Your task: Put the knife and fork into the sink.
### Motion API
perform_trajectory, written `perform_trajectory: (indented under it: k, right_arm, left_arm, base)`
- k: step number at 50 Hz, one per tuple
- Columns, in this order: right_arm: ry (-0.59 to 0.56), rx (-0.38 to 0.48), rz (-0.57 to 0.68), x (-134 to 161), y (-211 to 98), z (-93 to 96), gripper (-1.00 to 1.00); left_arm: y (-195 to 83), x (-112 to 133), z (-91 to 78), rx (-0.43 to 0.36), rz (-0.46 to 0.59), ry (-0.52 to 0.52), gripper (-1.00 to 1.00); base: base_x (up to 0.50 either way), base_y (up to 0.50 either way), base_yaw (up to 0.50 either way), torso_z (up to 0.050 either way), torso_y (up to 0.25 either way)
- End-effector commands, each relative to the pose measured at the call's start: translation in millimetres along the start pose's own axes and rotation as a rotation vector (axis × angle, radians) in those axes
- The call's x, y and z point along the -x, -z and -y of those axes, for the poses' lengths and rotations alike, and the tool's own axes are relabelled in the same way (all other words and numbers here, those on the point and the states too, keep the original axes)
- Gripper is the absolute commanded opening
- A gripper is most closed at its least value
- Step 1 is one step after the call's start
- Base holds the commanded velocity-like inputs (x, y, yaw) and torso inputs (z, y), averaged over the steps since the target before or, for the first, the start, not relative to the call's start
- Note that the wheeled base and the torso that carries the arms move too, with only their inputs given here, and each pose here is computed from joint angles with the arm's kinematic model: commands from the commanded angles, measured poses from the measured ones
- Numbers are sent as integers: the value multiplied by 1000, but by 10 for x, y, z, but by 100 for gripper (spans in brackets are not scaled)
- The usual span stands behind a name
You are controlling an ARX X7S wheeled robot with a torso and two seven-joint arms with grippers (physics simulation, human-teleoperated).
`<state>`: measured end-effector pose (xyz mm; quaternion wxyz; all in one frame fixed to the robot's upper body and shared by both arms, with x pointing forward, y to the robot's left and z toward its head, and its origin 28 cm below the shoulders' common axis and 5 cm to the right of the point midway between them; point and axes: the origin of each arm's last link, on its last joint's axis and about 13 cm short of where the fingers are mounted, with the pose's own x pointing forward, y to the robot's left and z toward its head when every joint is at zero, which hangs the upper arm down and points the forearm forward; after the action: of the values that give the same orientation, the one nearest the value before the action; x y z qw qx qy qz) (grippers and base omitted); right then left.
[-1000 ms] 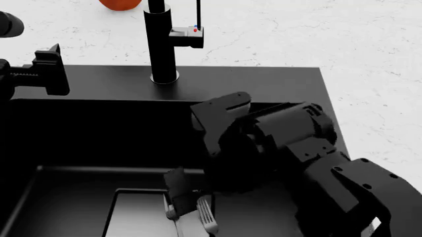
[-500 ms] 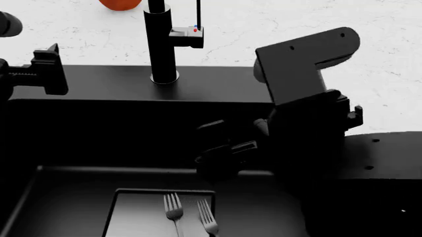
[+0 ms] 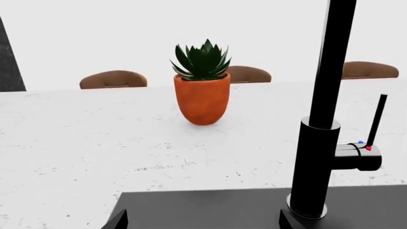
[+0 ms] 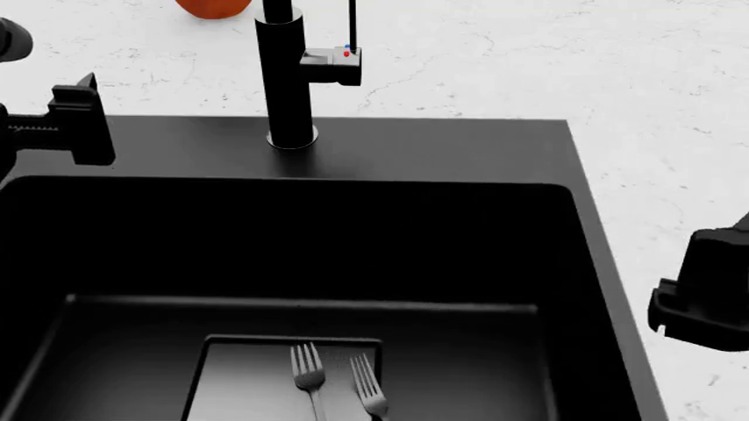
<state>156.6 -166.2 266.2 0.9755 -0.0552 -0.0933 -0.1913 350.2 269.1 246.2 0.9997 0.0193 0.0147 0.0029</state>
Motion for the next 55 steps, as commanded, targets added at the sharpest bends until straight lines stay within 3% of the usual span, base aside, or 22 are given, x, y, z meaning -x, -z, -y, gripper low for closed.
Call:
perform_trajectory:
  k: [1,20,41,55]
  right_arm:
    - [109,-2,111,209,-98,66,100]
    - [91,-38,102,190,-122,65,100]
    - [48,-114,116,189,-165,52,100]
    - [-2,-137,126,149,-89,55,100]
  left_arm:
    - [-44,-25,3,8,11,-6,100]
    - [-88,14,0,-2,16,-9,100]
    - [-105,67,49,-10,22,13,100]
    - [-95,86,107,-15,22,41,100]
  base:
    - [0,0,0,0,0]
    - [-8,8,0,0,0]
    - [-469,306,0,0,0]
    - [-19,195,0,0,0]
